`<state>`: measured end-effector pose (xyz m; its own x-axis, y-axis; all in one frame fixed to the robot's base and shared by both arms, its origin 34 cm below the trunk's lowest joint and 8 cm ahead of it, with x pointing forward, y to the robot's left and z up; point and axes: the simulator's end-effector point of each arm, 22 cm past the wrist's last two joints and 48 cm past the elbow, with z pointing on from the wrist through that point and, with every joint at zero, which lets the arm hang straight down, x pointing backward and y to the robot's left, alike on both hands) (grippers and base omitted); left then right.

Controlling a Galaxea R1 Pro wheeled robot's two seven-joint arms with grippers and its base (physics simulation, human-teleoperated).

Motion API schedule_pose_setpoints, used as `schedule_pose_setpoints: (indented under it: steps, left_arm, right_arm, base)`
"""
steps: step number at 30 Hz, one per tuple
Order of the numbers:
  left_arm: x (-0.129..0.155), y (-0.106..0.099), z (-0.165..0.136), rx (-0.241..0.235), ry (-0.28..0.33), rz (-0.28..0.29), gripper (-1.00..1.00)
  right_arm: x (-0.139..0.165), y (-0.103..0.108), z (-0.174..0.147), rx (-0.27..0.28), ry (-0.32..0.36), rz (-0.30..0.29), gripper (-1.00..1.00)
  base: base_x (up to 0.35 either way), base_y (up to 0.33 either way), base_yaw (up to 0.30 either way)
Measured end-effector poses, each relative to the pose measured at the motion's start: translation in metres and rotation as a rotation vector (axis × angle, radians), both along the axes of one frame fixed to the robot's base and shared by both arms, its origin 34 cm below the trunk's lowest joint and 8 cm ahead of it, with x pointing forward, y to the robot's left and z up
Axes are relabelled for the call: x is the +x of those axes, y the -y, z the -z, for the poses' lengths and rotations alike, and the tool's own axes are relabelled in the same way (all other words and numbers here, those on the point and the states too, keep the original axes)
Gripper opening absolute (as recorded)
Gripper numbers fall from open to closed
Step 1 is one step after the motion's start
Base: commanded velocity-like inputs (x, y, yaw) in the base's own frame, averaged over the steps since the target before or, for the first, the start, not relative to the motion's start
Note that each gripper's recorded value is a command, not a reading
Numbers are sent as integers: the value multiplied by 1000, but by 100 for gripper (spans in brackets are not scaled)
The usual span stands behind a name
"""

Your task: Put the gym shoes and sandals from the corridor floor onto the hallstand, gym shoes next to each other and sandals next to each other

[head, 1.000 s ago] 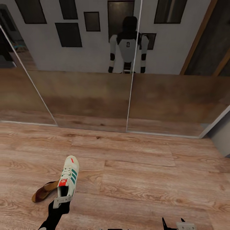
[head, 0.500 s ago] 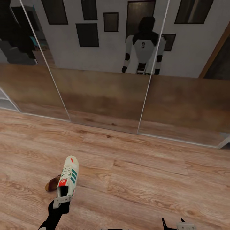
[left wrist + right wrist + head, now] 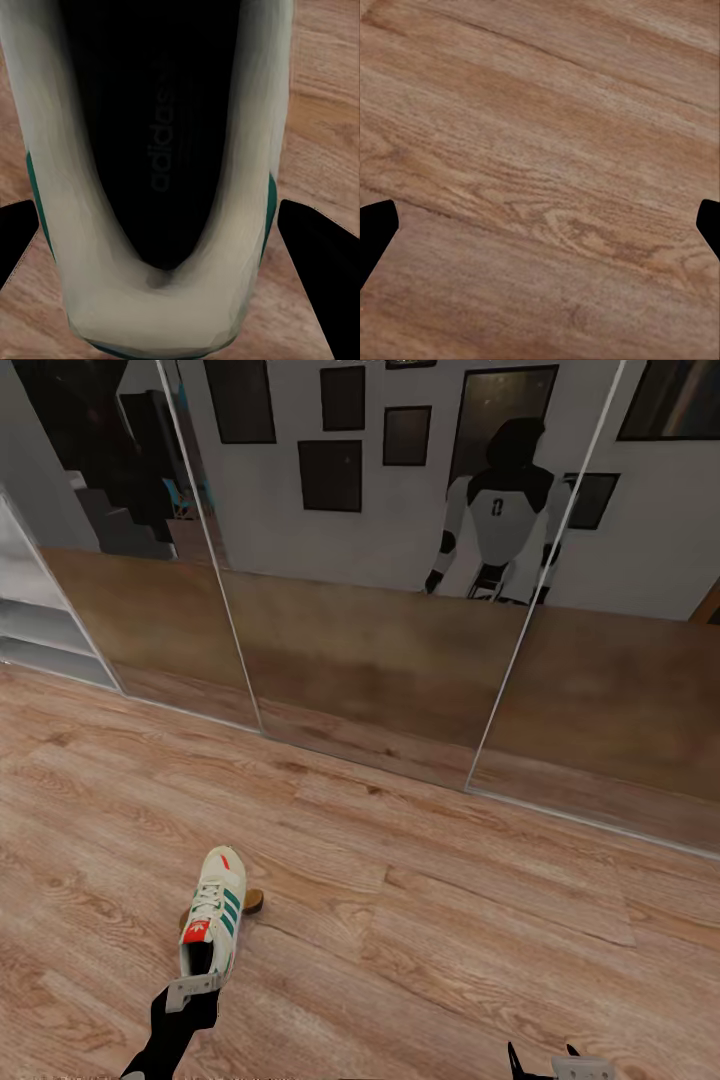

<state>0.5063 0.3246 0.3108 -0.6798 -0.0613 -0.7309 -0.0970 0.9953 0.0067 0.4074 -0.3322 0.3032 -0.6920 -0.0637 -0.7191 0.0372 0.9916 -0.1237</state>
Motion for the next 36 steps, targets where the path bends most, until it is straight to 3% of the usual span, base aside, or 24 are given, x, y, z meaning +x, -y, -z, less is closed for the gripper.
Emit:
schedule_pose_setpoints:
  steps: [6,21,28,36]
  left_arm:
    - [4,-3,-5,-18,18,-34,-100]
    - [6,-6,-9,-21,37,-47,-100]
    - [-2,-22,-11,-15,76,-114,-100]
    - [-6,-29,-12,-11,84,-136,-100]
  right_arm:
    - [2,0,-1,0,5,0,100]
    - [6,0,-5,0,18,0,100]
    - [8,0,-7,0,23,0,100]
    - [9,0,-9,0,28,0,100]
  base:
    - [32,-23,267]
    - [133,-174,266]
    - [10,-20,265]
    - [1,-2,265]
